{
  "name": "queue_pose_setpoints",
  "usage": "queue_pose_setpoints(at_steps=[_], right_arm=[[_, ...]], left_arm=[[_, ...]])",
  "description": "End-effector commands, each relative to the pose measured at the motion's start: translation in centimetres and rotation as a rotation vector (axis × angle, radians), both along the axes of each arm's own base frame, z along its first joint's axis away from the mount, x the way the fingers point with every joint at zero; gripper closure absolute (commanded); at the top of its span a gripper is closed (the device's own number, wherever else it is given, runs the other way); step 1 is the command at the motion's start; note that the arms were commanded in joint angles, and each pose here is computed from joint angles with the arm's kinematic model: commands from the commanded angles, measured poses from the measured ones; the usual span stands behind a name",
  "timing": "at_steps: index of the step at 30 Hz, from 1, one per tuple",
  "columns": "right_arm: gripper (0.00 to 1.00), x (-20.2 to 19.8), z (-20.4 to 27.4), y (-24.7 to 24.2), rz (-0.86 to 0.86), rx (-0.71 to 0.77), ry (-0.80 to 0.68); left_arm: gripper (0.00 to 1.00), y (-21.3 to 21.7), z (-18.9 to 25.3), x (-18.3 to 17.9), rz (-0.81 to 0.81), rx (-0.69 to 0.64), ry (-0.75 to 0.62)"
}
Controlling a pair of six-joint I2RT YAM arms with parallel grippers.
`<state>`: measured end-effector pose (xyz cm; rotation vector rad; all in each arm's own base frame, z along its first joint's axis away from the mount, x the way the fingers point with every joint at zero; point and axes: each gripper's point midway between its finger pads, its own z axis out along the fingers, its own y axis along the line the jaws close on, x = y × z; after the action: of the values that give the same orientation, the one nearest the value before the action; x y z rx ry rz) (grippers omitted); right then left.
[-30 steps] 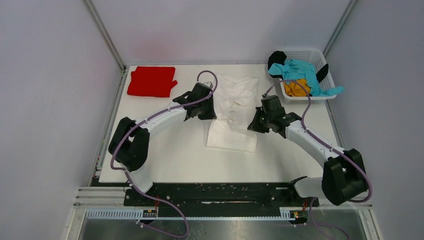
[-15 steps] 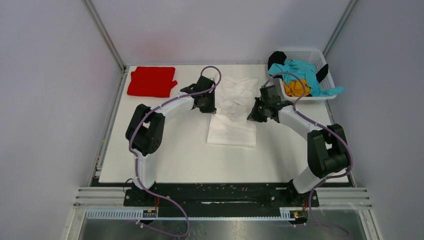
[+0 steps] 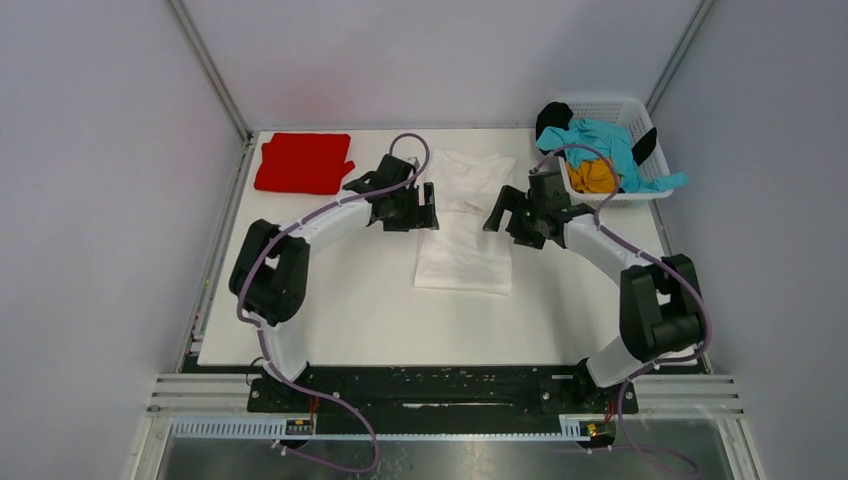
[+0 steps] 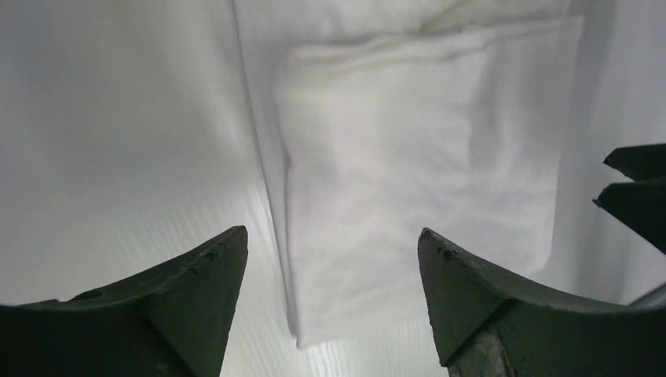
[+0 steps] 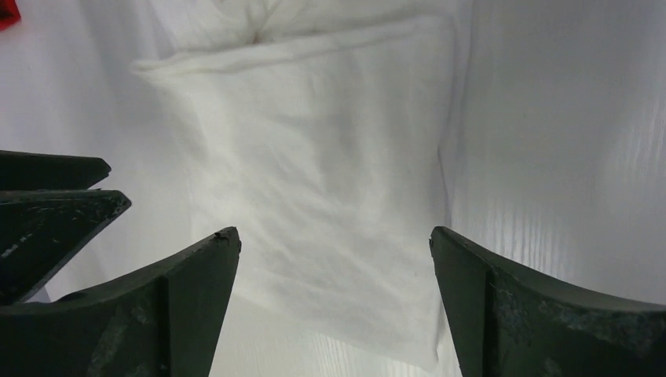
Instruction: Fold and stack the t-shirts
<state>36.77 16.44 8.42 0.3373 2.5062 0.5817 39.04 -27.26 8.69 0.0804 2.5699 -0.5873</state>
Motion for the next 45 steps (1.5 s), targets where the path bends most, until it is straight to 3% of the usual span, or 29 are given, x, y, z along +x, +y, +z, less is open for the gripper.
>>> queue_pose_setpoints(at_steps=[1,7,12,22,23,27,32,36,45], right_arm=[[0.01,-4.4,0.3,-0.1,0.041,0.057,0.011],[0.02,-10.7,-3.3,-1.3,0.017,0.078,0.118],[0.15,-12.2,-5.0,-1.2,0.001,0.101,0.148],[0.44,-15.2,-7.6,-1.4,0.009,0.071,0.227],[0.48,-15.4,-8.1,-1.9,-0.007,0.049,0.223],[0.49,-14.9,-9.3,-3.1,-0.047,-0.017,0.219],[0.49,-15.3,-10.3,-2.7,-0.048,0.005,0.248],[0.56,-15.9,-10.6,-3.0,-0.048,-0.009,0.256],[0.64,-16.3,-10.3,-3.7,-0.052,-0.037,0.249]], left_arm=[[0.21,0.6,2.4,-3.5,-0.022,-0.094,-0.029],[0.21,2.3,-1.0,-9.3,0.029,-0.115,0.084],[0.29,2.0,-4.1,-12.3,0.042,-0.123,0.173],[0.49,1.1,-7.8,-14.0,0.062,-0.018,0.255],[0.57,1.5,-8.4,-14.4,0.069,-0.004,0.269],[0.65,2.4,-9.2,-14.3,0.108,0.038,0.272],[0.75,2.2,-10.4,-13.7,0.115,0.062,0.284],[1.00,1.7,-10.8,-13.5,0.105,0.058,0.293],[1.00,2.9,-10.6,-14.3,0.114,0.063,0.266]])
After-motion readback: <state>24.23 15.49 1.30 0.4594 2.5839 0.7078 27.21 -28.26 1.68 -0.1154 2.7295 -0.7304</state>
